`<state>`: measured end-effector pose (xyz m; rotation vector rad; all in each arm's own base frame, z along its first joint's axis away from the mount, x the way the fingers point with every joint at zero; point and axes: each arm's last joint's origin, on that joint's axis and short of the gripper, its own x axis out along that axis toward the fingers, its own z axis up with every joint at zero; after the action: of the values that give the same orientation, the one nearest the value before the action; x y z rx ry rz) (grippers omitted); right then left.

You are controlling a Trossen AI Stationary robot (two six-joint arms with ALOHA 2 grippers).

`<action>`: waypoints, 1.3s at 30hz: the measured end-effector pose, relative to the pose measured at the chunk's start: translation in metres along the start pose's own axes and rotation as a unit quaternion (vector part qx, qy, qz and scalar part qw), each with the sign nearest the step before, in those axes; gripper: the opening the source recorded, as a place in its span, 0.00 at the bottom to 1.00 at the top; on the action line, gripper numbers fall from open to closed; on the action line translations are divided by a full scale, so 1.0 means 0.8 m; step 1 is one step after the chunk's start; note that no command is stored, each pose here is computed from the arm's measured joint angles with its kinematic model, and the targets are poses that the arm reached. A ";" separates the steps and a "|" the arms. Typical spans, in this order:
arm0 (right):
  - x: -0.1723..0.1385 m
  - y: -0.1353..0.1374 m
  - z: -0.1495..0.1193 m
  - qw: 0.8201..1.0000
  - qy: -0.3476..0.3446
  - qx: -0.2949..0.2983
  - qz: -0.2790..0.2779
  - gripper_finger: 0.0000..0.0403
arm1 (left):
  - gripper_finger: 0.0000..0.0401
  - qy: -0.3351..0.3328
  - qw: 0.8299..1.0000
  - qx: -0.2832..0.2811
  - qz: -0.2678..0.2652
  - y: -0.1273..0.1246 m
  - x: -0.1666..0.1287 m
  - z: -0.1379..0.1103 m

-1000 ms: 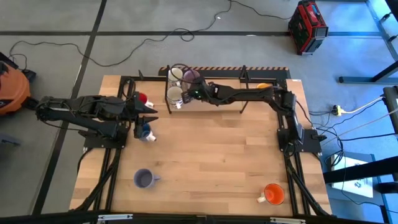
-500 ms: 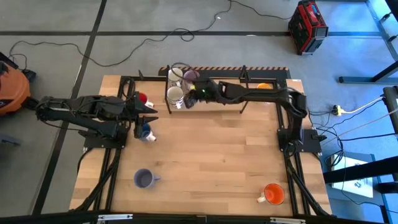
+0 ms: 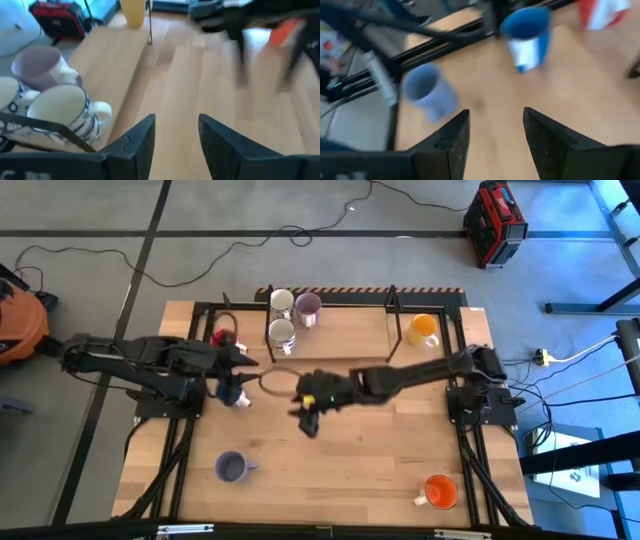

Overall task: Place coffee mugs
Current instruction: Put the bottom blue mug on the shelf

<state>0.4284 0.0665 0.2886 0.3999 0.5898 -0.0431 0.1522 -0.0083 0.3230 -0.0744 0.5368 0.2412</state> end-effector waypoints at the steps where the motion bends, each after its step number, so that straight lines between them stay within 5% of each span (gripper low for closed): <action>1: -0.001 0.009 -0.006 1.000 0.006 0.001 0.007 0.43 | 0.38 0.008 1.000 0.002 0.002 -0.002 0.006 0.000; 8: -0.032 0.069 -0.038 0.998 0.048 -0.014 0.031 0.43 | 0.47 0.064 0.993 -0.023 -0.098 -0.026 0.041 -0.001; 18: -0.065 0.136 -0.109 0.992 0.101 -0.074 -0.013 0.43 | 0.47 0.201 0.947 -0.051 -0.246 -0.086 0.038 -0.029; 24: -0.079 0.159 -0.134 0.990 0.091 -0.104 -0.034 0.43 | 0.47 0.324 0.920 -0.024 -0.218 -0.119 0.022 -0.069; 39: -0.092 0.173 -0.155 0.989 0.090 -0.102 -0.057 0.43 | 0.46 0.411 0.906 0.009 -0.103 -0.172 0.052 -0.124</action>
<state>0.3220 0.2358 0.2844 0.1722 0.7883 -0.0565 0.1717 -0.1466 0.2174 -0.2175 1.3670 -0.0187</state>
